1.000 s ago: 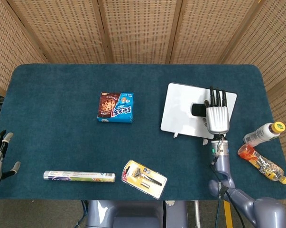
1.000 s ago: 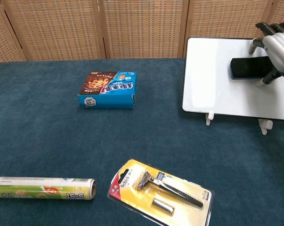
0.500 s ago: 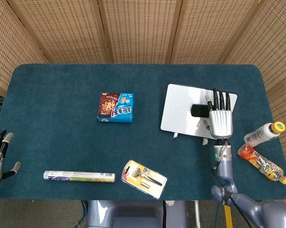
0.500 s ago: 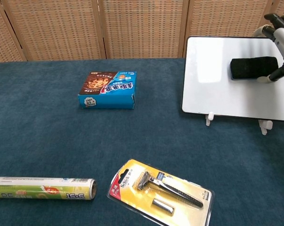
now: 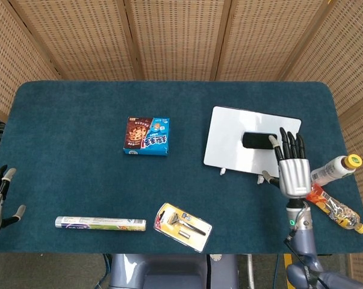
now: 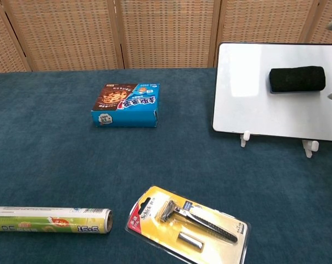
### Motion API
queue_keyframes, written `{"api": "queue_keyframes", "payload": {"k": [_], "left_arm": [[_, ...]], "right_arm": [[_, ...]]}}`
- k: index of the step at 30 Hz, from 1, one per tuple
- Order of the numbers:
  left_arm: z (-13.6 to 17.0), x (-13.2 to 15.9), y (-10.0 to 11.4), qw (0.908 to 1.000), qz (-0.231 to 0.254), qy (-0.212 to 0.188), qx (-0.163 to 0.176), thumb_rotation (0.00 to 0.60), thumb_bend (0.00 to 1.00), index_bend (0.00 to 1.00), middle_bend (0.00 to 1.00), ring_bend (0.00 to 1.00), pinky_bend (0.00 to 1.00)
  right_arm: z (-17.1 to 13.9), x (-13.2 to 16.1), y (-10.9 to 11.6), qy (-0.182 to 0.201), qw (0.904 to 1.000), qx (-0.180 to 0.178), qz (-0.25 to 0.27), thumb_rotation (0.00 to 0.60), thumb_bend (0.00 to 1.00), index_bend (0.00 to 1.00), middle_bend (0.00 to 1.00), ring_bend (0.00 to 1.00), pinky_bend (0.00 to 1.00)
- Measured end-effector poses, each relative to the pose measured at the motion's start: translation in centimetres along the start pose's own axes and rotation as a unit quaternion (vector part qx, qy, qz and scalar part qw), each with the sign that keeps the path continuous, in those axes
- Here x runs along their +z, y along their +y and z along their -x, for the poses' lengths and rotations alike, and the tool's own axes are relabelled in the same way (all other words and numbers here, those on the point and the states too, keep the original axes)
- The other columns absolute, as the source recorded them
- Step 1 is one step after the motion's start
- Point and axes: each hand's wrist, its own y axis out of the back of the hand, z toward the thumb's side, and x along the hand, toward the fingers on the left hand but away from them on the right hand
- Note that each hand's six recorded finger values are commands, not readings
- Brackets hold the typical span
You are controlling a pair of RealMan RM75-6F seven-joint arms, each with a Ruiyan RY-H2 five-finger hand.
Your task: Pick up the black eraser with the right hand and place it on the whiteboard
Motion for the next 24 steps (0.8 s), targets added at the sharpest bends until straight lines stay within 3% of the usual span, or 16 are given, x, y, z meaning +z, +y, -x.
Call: {"api": "queue_keyframes", "payload": {"k": [6,12,20,24], "left_arm": [[0.0,0.1,0.0,1.0000,0.000,-0.002,0.000,0.600,0.31,0.00,0.00,0.00,0.00],[-0.2,-0.1,-0.1,1.0000,-0.002,0.001,0.000,0.600,0.31,0.00,0.00,0.00,0.00],[-0.2,-0.1,0.0,1.0000,0.000,0.000,0.001,0.600,0.31,0.00,0.00,0.00,0.00],[-0.2,-0.2,0.1,1.0000,0.001,-0.001,0.001,0.600,0.31,0.00,0.00,0.00,0.00]], "right_arm": [[-4.4,-4.1,2.5,0.000,0.9993,0.037,-0.005,0.600,0.04,0.13,0.00,0.00,0.00],[-6.8,-5.5,3.1,-0.006,0.9987,0.050,0.004,0.600,0.03,0.13,0.00,0.00,0.00],[-7.6,-7.1,3.8,-0.017,0.9966,0.080,-0.006,0.600,0.03,0.13,0.00,0.00,0.00],[-7.8,-7.0,4.1,-0.015,0.9964,0.083,-0.010,0.600,0.03,0.06,0.00,0.00,0.00]]}}
